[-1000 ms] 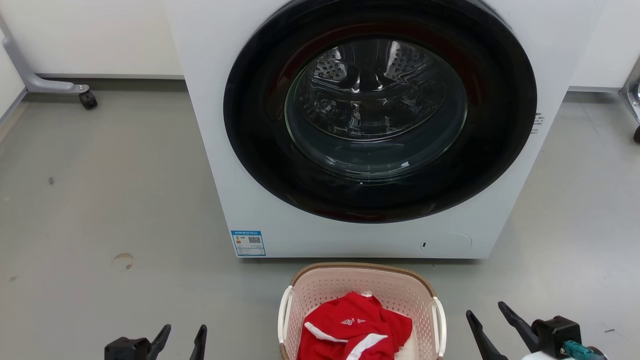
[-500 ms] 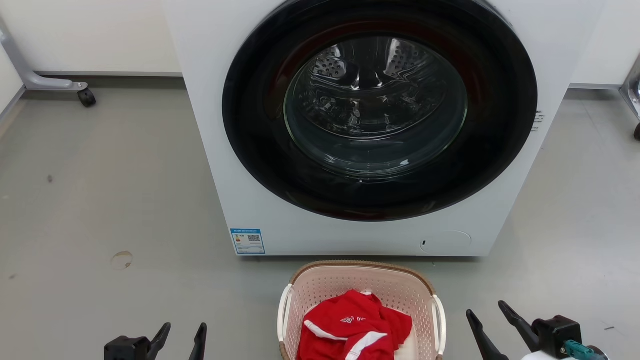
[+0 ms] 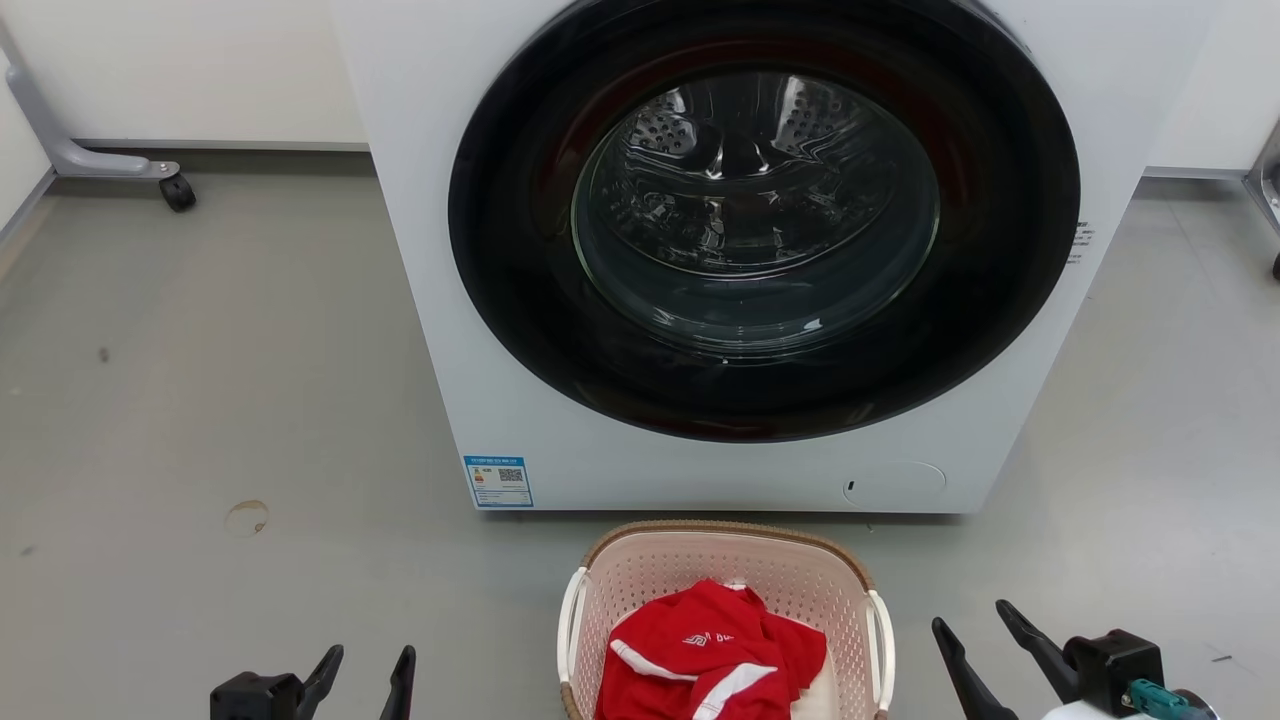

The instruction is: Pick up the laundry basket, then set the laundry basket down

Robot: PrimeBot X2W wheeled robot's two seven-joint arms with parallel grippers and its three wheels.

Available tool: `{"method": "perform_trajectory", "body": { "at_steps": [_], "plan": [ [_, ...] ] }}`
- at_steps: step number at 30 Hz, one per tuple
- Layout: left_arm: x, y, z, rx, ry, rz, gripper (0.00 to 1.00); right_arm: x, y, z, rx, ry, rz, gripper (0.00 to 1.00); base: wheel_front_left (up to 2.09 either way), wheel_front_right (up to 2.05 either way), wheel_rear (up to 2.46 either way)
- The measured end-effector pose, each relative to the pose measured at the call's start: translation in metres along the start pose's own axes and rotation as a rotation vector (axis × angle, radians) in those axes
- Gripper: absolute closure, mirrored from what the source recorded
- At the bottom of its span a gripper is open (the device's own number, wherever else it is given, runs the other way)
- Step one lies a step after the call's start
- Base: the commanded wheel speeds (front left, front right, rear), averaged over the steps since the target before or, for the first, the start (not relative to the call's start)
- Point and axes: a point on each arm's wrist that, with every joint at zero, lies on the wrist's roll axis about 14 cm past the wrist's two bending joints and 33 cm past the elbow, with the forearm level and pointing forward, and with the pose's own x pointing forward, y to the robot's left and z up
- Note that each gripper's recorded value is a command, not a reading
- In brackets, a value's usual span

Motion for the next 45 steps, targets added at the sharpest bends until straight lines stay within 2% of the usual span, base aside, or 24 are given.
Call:
{"method": "perform_trajectory", "body": {
  "at_steps": [43,44,45],
  "plan": [
    [-0.0012,0.0005,0.0041,-0.004,-0.020,0.002,0.00,0.0011,0.0034,0.0021,-0.005,-0.005,0.015,0.00,0.00,0.00,0.00],
    [-0.0010,0.0000,0.0024,-0.006,-0.015,0.002,1.00,0.0005,0.0039,-0.0001,-0.002,0.001,0.014,1.00,0.00,0.00,0.00],
    [-0.0013,-0.0017,-0.0021,-0.011,-0.004,0.003,1.00,-0.0011,0.0053,-0.0053,0.005,0.015,0.012,1.00,0.00,0.00,0.00]
  ]
}}
